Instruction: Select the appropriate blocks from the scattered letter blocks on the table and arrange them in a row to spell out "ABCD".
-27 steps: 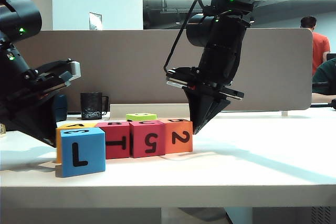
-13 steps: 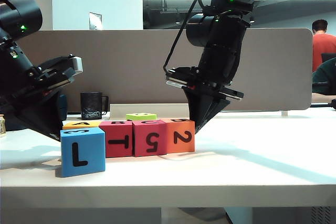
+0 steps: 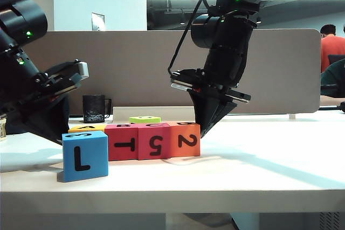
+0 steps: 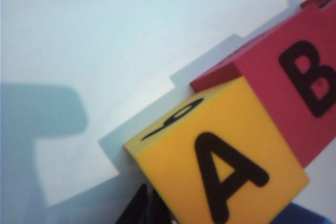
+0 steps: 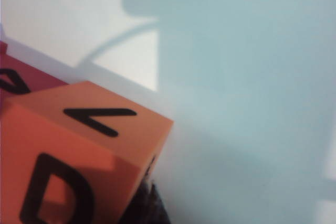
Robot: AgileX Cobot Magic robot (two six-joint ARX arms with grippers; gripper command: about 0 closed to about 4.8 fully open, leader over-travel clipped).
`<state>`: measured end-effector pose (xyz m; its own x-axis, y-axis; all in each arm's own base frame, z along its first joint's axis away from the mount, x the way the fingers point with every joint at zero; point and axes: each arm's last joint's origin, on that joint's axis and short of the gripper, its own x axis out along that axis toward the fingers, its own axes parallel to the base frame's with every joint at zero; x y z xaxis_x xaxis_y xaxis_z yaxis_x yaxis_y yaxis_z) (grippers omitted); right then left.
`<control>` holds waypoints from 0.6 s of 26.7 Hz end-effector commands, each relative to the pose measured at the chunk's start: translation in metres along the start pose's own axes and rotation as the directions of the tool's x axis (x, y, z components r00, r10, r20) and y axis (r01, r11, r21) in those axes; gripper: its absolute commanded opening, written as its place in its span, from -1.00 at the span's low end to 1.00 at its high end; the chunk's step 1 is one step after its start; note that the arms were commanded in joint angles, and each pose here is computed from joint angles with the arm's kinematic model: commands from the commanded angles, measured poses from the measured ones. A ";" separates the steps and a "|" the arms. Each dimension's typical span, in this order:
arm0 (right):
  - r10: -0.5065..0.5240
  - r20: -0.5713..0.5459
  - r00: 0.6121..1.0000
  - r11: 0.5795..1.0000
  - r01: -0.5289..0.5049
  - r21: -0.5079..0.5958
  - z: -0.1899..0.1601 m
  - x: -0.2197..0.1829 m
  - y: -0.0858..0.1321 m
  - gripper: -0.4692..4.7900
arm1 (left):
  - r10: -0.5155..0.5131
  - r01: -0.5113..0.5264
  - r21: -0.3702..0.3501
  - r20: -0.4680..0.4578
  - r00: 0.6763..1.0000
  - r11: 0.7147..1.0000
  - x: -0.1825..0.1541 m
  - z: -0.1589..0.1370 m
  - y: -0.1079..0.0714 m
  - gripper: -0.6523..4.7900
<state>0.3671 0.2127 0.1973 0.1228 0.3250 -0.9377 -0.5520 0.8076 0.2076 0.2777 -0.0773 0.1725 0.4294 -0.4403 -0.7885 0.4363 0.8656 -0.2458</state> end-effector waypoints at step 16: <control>0.017 0.023 1.000 1.000 -0.017 -0.009 0.003 -0.001 0.004 -0.84 | -0.025 0.022 0.050 0.069 0.997 0.999 0.008 0.024 0.003 -0.78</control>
<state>0.3665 0.2122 0.1972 0.1217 0.3134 -0.9418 -0.5469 0.8130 0.1999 0.2974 -0.0805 0.1754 0.4560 -0.4387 -0.7744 0.4488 0.8647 -0.2256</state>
